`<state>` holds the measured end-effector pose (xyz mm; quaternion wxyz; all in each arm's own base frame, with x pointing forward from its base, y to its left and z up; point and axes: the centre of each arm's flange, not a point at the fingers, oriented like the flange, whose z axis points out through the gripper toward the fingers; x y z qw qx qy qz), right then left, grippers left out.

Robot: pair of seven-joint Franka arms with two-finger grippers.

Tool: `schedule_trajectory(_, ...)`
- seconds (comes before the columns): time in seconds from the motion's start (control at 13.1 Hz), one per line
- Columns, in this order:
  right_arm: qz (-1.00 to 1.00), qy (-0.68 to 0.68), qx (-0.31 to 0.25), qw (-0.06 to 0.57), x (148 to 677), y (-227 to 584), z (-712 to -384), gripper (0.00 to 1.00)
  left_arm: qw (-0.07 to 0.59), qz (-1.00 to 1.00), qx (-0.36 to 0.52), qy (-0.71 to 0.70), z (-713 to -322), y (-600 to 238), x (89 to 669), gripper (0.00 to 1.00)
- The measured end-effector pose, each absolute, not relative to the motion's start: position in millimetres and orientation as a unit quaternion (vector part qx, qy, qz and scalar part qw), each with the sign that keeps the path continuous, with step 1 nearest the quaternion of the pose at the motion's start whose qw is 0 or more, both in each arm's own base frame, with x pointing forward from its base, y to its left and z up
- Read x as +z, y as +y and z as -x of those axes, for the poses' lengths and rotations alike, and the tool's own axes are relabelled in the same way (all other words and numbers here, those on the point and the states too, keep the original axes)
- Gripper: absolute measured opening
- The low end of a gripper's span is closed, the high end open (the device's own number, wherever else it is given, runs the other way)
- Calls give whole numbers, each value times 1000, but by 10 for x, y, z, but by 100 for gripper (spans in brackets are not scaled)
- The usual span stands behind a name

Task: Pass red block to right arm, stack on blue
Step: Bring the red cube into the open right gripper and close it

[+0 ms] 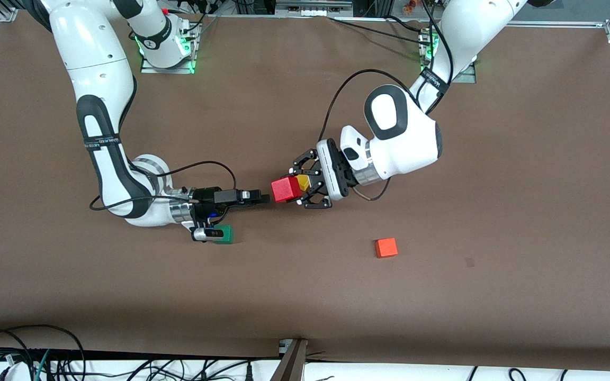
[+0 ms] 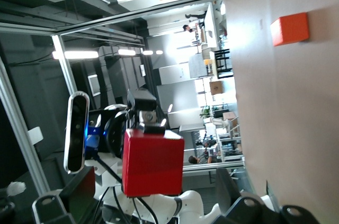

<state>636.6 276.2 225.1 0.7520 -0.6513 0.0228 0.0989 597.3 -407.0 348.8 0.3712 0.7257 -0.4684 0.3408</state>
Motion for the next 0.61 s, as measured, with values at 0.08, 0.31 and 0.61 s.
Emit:
schedule_trajectory(0.08,645,24,97,757,2228,2805,-6329,100,374,-726,340,-466,-5966,-4087,3477,56)
schedule_trajectory(0.31,633,31,98,768,2205,2952,-6254,100,377,-725,340,-466,-5962,-4135,3465,56)
schedule_trajectory(0.61,624,34,101,774,2205,3007,-6222,100,379,-725,339,-464,-5980,-4150,3425,56)
